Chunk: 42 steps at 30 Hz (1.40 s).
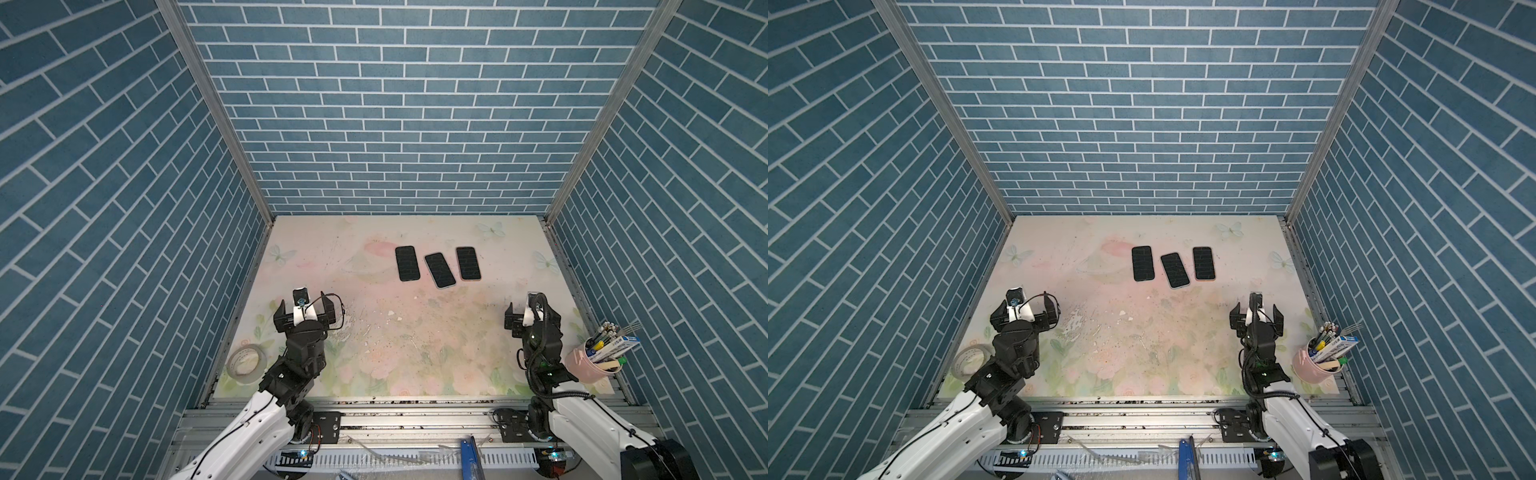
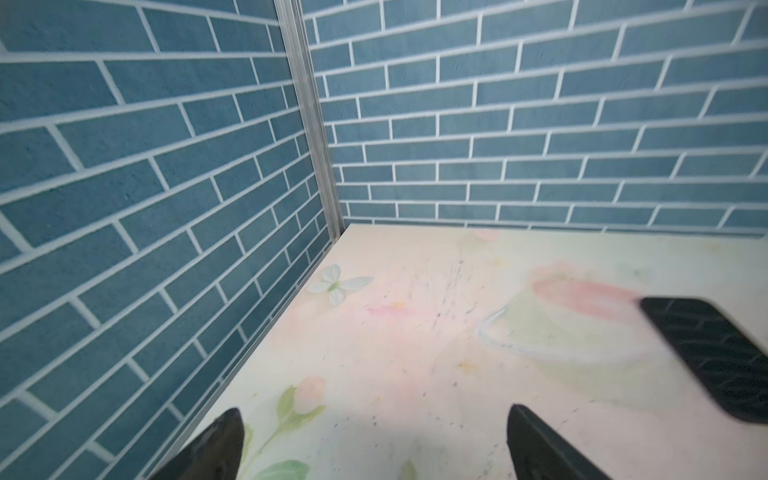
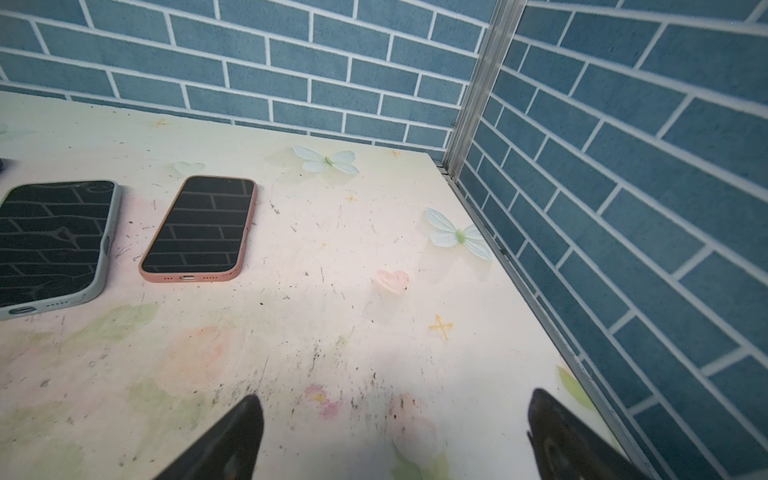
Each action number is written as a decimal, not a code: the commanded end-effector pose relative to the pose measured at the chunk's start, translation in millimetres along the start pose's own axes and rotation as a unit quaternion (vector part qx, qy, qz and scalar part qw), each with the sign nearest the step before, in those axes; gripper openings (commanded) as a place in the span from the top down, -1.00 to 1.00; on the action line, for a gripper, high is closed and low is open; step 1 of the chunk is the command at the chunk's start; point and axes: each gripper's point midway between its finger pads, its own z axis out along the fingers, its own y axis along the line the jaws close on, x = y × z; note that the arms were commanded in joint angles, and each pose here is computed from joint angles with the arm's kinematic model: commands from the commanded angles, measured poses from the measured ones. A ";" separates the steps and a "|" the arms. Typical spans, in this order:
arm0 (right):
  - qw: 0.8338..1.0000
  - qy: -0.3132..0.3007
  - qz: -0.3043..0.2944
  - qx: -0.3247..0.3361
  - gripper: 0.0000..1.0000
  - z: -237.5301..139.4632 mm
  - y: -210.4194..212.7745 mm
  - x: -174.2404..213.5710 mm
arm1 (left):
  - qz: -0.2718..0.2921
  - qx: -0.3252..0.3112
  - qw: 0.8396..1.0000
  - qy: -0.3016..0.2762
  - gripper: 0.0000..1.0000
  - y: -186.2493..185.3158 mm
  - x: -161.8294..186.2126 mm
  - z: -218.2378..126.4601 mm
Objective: Put the phone into the phone case
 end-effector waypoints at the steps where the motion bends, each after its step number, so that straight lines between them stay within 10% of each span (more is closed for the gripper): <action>1: 1.000 -0.021 0.009 -0.013 -0.97 9.2 3.2 -20.9 | 0.068 0.021 0.997 -0.002 -0.99 -4.7 14.8 12.0; 23: 0.999 0.001 0.031 -0.041 -0.97 68.6 12.5 -28.3 | 0.033 0.093 0.992 0.077 -0.99 -30.5 43.0 117.8; 30: 0.998 0.026 0.042 -0.033 -0.96 78.3 6.1 -24.4 | -0.010 0.096 0.995 -0.001 -0.99 -30.8 56.9 114.3; 34: 0.997 -0.048 0.049 -0.030 -0.97 76.7 2.3 -6.1 | -0.009 0.108 0.993 0.045 -0.99 -36.2 58.7 131.8; 42: 0.994 0.059 0.089 -0.019 -0.77 113.1 -13.1 3.3 | -0.001 0.123 0.989 0.081 -0.99 -41.6 65.5 137.9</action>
